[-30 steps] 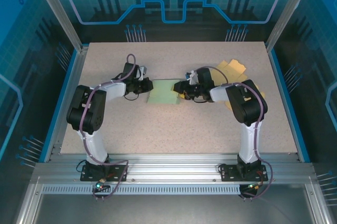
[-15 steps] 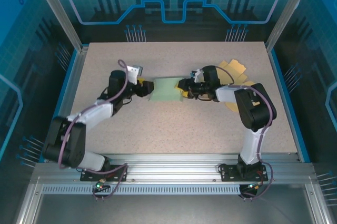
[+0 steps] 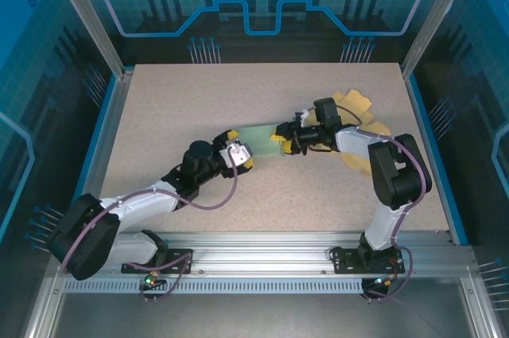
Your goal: Fold the paper box
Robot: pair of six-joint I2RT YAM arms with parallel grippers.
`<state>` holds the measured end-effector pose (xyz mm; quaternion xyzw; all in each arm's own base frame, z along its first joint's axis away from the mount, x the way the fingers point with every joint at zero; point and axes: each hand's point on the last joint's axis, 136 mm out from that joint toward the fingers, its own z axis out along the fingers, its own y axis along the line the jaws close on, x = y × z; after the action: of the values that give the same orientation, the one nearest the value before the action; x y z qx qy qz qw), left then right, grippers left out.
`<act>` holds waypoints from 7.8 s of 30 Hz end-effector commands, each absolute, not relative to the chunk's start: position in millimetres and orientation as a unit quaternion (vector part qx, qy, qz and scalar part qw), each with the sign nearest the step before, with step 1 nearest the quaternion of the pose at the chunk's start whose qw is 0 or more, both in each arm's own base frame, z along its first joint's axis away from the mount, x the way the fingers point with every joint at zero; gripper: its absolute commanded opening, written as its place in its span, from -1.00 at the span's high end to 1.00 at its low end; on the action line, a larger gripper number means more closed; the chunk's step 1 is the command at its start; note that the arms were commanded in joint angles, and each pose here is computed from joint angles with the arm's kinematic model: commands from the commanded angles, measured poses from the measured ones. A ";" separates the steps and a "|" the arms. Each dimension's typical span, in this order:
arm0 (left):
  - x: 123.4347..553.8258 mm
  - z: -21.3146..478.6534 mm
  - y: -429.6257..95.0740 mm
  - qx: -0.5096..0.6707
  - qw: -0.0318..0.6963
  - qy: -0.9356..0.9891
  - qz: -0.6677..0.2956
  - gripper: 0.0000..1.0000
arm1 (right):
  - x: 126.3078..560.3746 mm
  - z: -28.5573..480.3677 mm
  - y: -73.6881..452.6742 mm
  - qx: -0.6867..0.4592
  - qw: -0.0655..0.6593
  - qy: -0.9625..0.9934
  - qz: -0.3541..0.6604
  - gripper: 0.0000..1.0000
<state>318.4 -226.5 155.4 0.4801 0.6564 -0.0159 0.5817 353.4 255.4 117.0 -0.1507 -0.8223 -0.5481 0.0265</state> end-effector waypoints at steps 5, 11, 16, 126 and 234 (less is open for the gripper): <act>325.6 131.3 -231.0 0.540 0.546 0.636 0.077 -0.63 | 340.2 134.6 249.1 -0.146 0.049 -0.818 -0.554 0.17; 336.7 128.3 -228.3 0.526 0.539 0.649 0.104 -0.63 | 339.4 134.1 248.2 -0.146 0.051 -0.818 -0.555 0.17; 346.7 133.3 -224.3 0.511 0.538 0.659 0.125 -0.51 | 335.4 133.1 247.1 -0.140 0.055 -0.821 -0.550 0.17; 345.7 93.1 -215.3 0.513 0.205 0.832 -0.062 -0.10 | 331.2 139.4 267.5 0.178 -0.228 -0.945 -0.154 0.92; 282.4 154.5 -139.2 0.100 0.184 0.973 -0.093 0.32 | 327.0 119.6 287.8 0.178 -0.215 -0.953 -0.115 1.00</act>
<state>283.6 -152.4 144.8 0.1021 0.9705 -0.1252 0.1791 341.3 284.2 132.8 0.1581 -0.9476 -0.1220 -0.2495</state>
